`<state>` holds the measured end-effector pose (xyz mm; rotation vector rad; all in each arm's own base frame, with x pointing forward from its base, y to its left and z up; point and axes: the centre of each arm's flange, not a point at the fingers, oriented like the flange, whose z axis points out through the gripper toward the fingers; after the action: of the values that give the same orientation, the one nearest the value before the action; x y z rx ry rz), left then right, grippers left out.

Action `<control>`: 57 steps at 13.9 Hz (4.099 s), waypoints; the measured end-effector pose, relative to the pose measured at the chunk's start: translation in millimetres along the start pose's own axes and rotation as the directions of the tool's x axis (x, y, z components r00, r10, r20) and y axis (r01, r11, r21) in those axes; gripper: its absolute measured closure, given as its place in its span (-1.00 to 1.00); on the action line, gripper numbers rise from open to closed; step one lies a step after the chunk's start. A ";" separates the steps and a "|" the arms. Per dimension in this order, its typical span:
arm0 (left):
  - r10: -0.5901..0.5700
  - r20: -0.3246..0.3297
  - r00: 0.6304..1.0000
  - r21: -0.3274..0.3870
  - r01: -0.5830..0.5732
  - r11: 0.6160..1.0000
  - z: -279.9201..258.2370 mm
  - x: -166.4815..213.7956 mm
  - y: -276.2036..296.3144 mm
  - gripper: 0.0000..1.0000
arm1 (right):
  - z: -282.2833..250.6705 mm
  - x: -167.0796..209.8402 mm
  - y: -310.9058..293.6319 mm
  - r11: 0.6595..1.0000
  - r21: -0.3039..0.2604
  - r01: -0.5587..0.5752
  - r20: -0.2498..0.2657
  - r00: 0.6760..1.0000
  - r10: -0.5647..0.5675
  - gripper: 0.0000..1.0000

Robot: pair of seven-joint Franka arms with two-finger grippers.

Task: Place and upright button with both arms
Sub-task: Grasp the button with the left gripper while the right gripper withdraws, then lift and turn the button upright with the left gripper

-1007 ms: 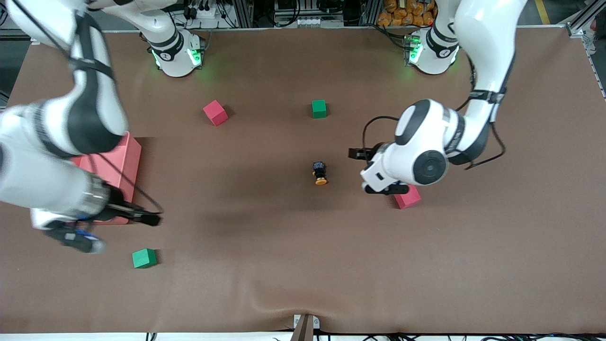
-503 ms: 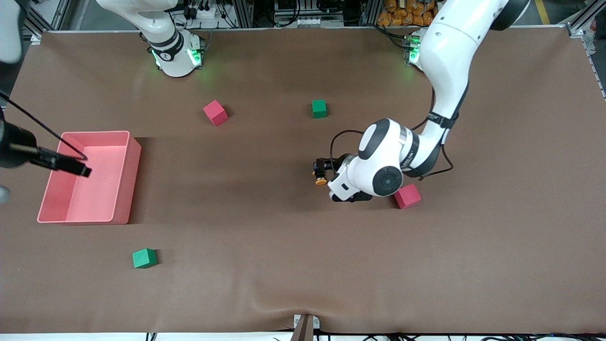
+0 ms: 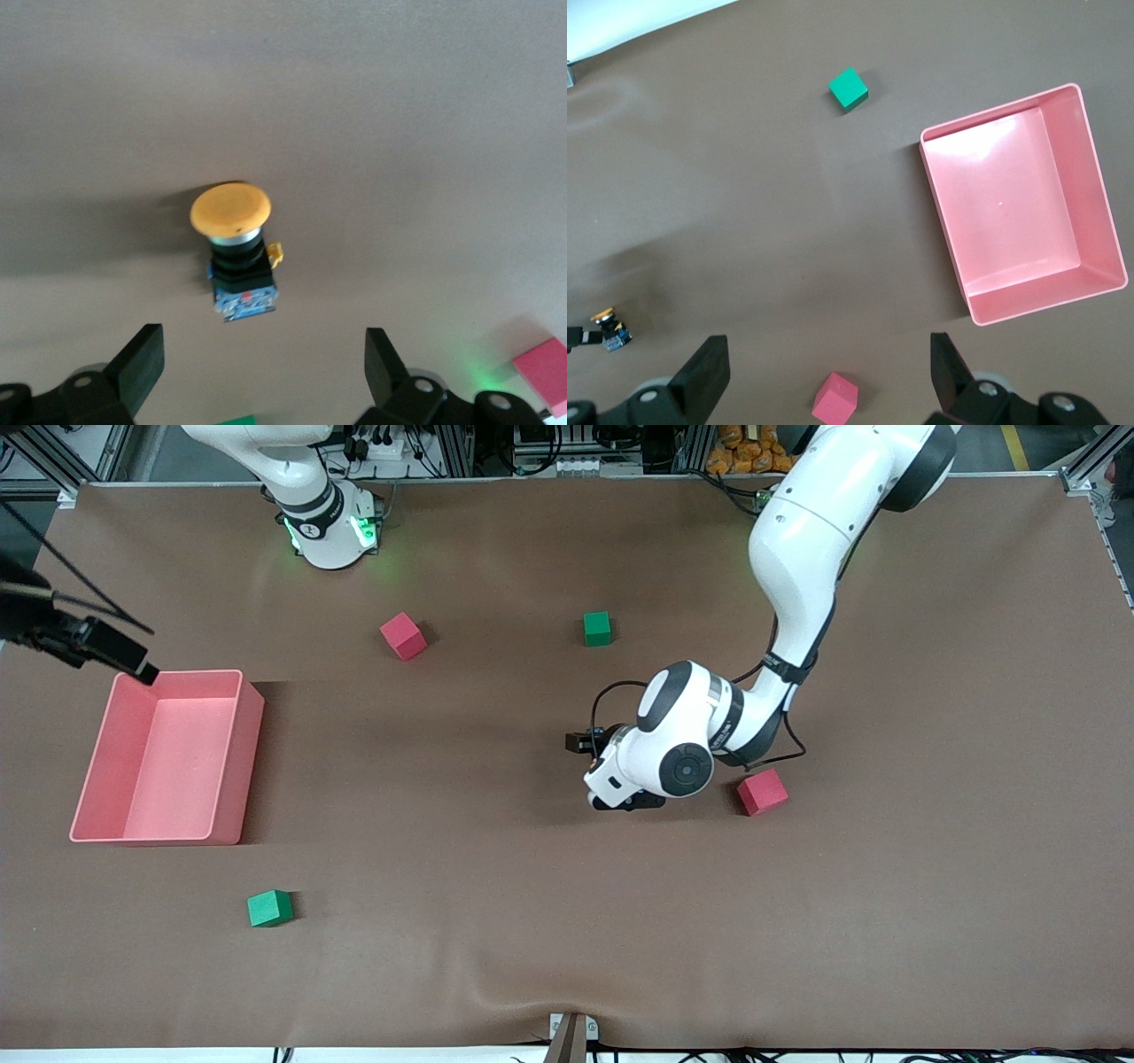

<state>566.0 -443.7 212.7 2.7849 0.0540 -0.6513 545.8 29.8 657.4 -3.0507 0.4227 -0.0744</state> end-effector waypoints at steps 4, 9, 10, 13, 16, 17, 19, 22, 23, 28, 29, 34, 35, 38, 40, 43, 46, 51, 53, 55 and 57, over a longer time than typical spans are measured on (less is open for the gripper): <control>-0.014 0.000 1.000 0.002 0.014 1.000 17.0 9.5 -3.3 -0.97 | 2.2 -13.8 2.1 0.999 -0.004 0.033 -0.019 0.999 -0.033 -1.00; -0.042 0.007 0.999 0.023 0.042 0.999 32.0 4.5 3.2 -0.89 | -13.4 -6.2 18.6 0.987 -0.017 0.160 -0.036 0.986 -0.161 -1.00; -0.047 0.006 0.999 0.028 0.046 0.999 34.0 5.0 2.5 -0.84 | -12.7 -6.3 19.4 0.985 -0.020 0.169 -0.029 0.985 -0.169 -1.00; -0.061 0.004 0.998 0.039 0.061 0.997 38.4 11.3 -5.8 -0.79 | -11.4 -6.2 20.2 0.982 -0.041 0.185 -0.024 0.982 -0.186 -1.00; -0.066 0.006 0.998 0.045 0.066 0.997 42.3 13.6 -9.1 -0.72 | -11.5 -7.6 18.6 0.980 -0.044 0.192 -0.017 0.981 -0.193 -1.00; -0.065 0.006 0.998 0.046 0.064 0.997 42.9 12.9 -8.0 -0.66 | -11.9 -8.5 16.6 0.979 -0.045 0.197 -0.016 0.980 -0.198 -1.00; -0.061 0.002 0.998 0.045 0.061 0.997 43.0 12.1 -6.0 -0.62 | -13.1 -9.8 13.4 0.978 -0.048 0.204 -0.017 0.979 -0.205 -1.00; -0.062 0.001 0.998 0.046 0.062 0.997 43.0 12.6 -6.2 -0.51 | -14.6 -9.4 14.8 0.978 -0.048 0.201 -0.018 0.979 -0.203 -1.00; -0.063 0.001 0.998 0.046 0.063 0.997 43.3 12.8 -6.6 -0.51 | -14.7 -9.3 15.1 0.978 -0.048 0.201 -0.018 0.979 -0.202 -1.00; -0.065 0.002 0.998 0.048 0.065 0.997 44.7 13.2 -7.2 -0.20 | -13.6 -9.6 15.4 0.978 -0.049 0.201 -0.010 0.979 -0.202 -1.00; -0.066 0.001 0.998 0.048 0.066 0.997 44.7 13.3 -7.1 -0.01 | -13.4 -9.8 15.0 0.978 -0.049 0.202 -0.009 0.979 -0.202 -1.00; -0.078 -0.018 0.997 0.038 0.079 0.996 43.4 14.2 -4.3 0.14 | -12.5 -10.6 14.7 0.978 -0.050 0.205 0.000 0.979 -0.205 -1.00; -0.077 -0.021 0.997 0.036 0.078 0.996 43.5 13.5 -2.4 0.14 | -12.2 -10.8 14.6 0.976 -0.050 0.212 0.002 0.977 -0.212 -1.00; -0.094 -0.041 0.995 0.027 0.095 0.995 39.6 10.1 8.8 0.14 | -11.4 -11.4 15.2 0.967 -0.050 0.251 0.012 0.968 -0.250 -1.00; -0.084 -0.070 0.994 0.025 0.086 0.996 29.4 4.6 20.7 0.14 | -11.3 -11.5 15.2 0.966 -0.050 0.254 0.013 0.967 -0.254 -1.00; -0.057 -0.155 0.986 0.037 0.064 0.997 -0.4 -9.6 43.1 0.14 | -11.1 -11.5 15.3 0.965 -0.050 0.256 0.014 0.967 -0.256 -1.00; -0.073 -0.308 0.949 0.072 0.099 0.992 -27.0 -26.5 66.4 0.14 | -11.1 -11.4 15.2 0.965 -0.050 0.257 0.015 0.966 -0.256 -1.00; -0.101 -0.551 0.829 0.046 0.150 0.988 -28.4 -55.7 113.2 0.14 | -11.0 -11.4 15.0 0.965 -0.050 0.257 0.015 0.966 -0.257 -1.00; -0.090 -0.640 0.763 0.028 0.141 0.990 -23.2 -63.4 128.1 0.14 | -10.8 -11.5 15.0 0.965 -0.050 0.257 0.016 0.966 -0.257 -1.00; -0.076 -0.709 0.701 0.040 0.147 0.988 -13.4 -67.4 136.1 0.14 | -10.5 -11.5 15.1 0.965 -0.051 0.257 0.018 0.966 -0.257 -1.00; -0.035 -0.755 0.655 0.067 0.130 0.989 -0.5 -75.5 146.1 0.14 | -10.2 -11.5 15.1 0.965 -0.051 0.257 0.020 0.966 -0.257 -1.00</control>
<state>513.0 -581.8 284.6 2.9635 0.3211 0.5640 530.1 17.9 666.2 -3.1374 0.0253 -0.0562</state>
